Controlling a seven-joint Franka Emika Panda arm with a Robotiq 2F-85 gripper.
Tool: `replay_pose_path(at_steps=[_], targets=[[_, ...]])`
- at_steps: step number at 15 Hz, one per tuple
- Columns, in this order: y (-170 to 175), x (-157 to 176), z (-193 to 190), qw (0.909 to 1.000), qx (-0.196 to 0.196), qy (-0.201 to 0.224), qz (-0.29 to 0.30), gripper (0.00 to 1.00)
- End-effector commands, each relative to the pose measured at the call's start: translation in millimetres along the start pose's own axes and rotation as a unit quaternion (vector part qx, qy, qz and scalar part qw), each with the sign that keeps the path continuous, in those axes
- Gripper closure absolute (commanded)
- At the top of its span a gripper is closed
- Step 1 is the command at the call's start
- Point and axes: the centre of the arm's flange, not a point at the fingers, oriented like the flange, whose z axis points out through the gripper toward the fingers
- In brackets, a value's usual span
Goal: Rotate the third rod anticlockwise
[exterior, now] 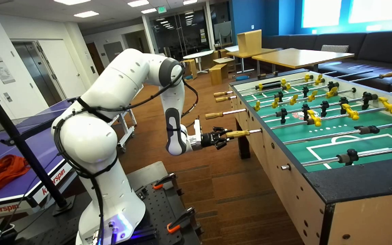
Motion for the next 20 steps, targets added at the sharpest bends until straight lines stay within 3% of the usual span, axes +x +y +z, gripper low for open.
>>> replay_pose_path(at_steps=[1,4,9,13,14,18,19,20], targets=[[5,-6,1,0.995,-0.041,-0.004,-0.091,0.83],[1,-5,1,0.9838,-0.064,0.002,-0.167,0.83],[-6,-4,2,0.9544,-0.099,0.012,-0.281,0.83],[-9,-8,5,0.9522,-0.094,0.061,-0.284,0.83],[-21,0,3,0.958,-0.074,0.016,-0.277,0.58],[-20,-4,4,0.9573,-0.075,0.033,-0.277,0.58],[-21,-4,5,0.9556,-0.074,0.032,-0.283,0.83],[-20,-6,5,0.9544,-0.073,0.03,-0.288,0.83]])
